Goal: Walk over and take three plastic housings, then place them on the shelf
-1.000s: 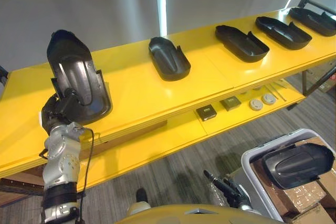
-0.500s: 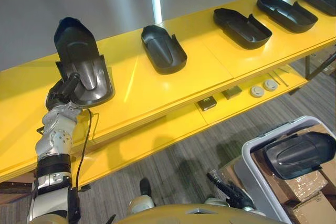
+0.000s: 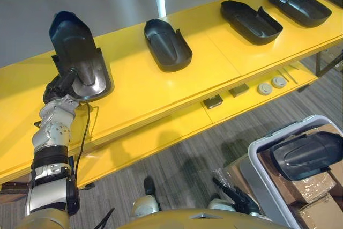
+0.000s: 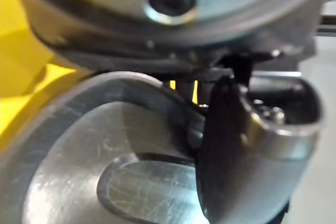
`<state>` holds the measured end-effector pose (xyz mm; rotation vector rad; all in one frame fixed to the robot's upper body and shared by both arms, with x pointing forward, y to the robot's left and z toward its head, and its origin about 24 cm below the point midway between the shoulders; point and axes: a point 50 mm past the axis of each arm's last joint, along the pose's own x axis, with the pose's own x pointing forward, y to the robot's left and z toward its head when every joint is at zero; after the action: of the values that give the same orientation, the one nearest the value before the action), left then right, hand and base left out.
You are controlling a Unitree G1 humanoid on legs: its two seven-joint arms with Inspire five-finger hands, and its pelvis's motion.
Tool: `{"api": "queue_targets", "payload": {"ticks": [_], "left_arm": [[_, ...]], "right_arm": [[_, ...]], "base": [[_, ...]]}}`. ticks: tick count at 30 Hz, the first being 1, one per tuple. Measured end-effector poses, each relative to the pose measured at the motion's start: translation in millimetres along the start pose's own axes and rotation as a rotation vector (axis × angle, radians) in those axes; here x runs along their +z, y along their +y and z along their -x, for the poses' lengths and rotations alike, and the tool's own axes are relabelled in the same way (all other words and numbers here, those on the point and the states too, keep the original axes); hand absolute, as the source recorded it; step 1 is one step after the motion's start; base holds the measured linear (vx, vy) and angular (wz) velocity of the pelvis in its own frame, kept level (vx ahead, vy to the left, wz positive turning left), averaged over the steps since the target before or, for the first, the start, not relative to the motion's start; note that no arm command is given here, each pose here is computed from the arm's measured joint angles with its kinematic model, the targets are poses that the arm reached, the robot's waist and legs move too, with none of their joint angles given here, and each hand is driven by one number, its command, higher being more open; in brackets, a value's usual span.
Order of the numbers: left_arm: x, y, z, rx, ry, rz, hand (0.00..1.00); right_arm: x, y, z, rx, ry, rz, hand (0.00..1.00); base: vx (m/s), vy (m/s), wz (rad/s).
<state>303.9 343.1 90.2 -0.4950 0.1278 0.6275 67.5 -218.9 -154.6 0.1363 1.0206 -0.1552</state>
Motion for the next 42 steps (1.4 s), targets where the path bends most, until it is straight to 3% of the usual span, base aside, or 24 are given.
{"api": "queue_targets", "payload": {"ticks": [8, 9, 32, 42], "left_arm": [[-4.2, -1.8, -0.8, -0.037, 0.030, 0.012, 0.00], [-4.2, -2.0, -0.8, -0.040, 0.030, 0.012, 1.00], [-8.5, -5.7, -0.1, -0.073, 0.037, -0.037, 1.00], [-4.4, -9.1, 0.7, -0.076, -0.055, -0.388, 1.00]], "right_arm": [[-1.3, 0.4, -1.1, -0.001, 0.012, -0.008, 1.00], [-1.6, 0.7, -1.5, -0.001, 0.015, -0.009, 1.00], [0.5, 0.8, -3.6, -0.007, 0.014, -0.027, 1.00], [-1.4, 2.4, -4.2, -0.012, 0.021, -0.051, 1.00]], "base": [[0.00, 0.000, 0.01], [0.00, 0.000, 0.00], [0.00, 0.000, 0.00], [0.00, 0.000, 0.00]]}}
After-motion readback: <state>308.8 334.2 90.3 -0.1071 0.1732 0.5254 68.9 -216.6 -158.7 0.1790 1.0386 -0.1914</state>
